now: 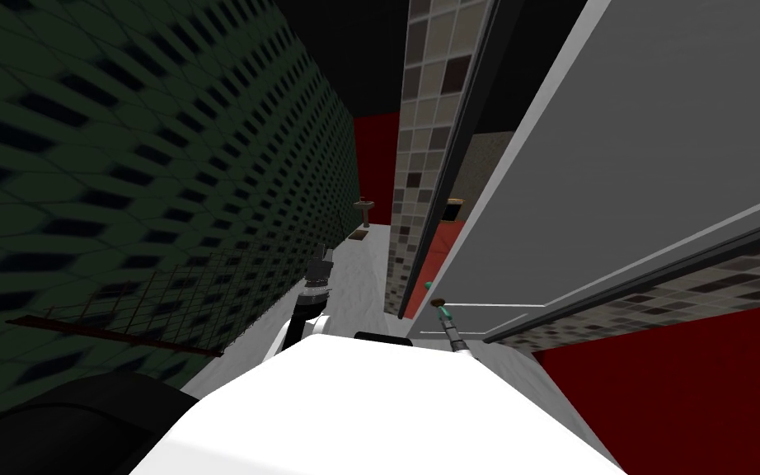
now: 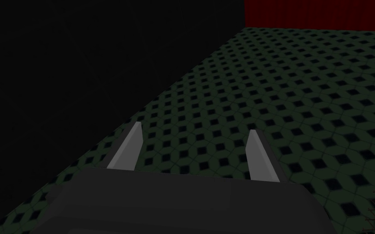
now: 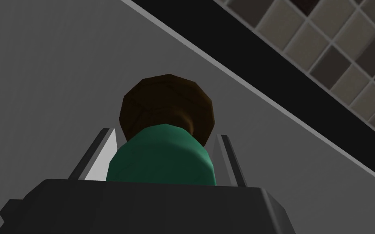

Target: Push the door open

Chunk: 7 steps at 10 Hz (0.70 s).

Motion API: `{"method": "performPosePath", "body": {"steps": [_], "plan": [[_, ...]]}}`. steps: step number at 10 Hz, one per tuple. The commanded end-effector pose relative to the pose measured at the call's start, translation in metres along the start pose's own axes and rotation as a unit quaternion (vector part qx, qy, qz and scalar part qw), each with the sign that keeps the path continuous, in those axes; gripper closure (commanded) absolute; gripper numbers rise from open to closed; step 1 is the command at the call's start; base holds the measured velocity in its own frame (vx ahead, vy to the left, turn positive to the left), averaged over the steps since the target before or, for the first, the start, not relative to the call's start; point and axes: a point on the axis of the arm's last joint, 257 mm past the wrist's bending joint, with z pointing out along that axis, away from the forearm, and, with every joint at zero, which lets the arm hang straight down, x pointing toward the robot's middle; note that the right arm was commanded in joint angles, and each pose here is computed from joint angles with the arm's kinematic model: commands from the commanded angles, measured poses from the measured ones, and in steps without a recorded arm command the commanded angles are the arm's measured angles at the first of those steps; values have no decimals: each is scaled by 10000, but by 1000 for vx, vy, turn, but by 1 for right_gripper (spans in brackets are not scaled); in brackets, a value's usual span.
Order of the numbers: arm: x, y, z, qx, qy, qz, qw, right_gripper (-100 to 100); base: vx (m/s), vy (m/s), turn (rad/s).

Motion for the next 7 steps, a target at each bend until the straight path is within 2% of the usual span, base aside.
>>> {"method": "performPosePath", "body": {"steps": [1, 4, 5, 7], "plan": [[-39, -49, -78, 71, -7, 188, 9998, 100, -15, -45, 8], [54, -13, -151, 32, 86, 629, 9980, 100, -20, -32, 3], [54, -13, -151, 33, 86, 654, 9978, 100, -24, -26, 6], [148, 26, -227, 1, 182, 1032, 9945, 100, -19, -37, 13]]}}
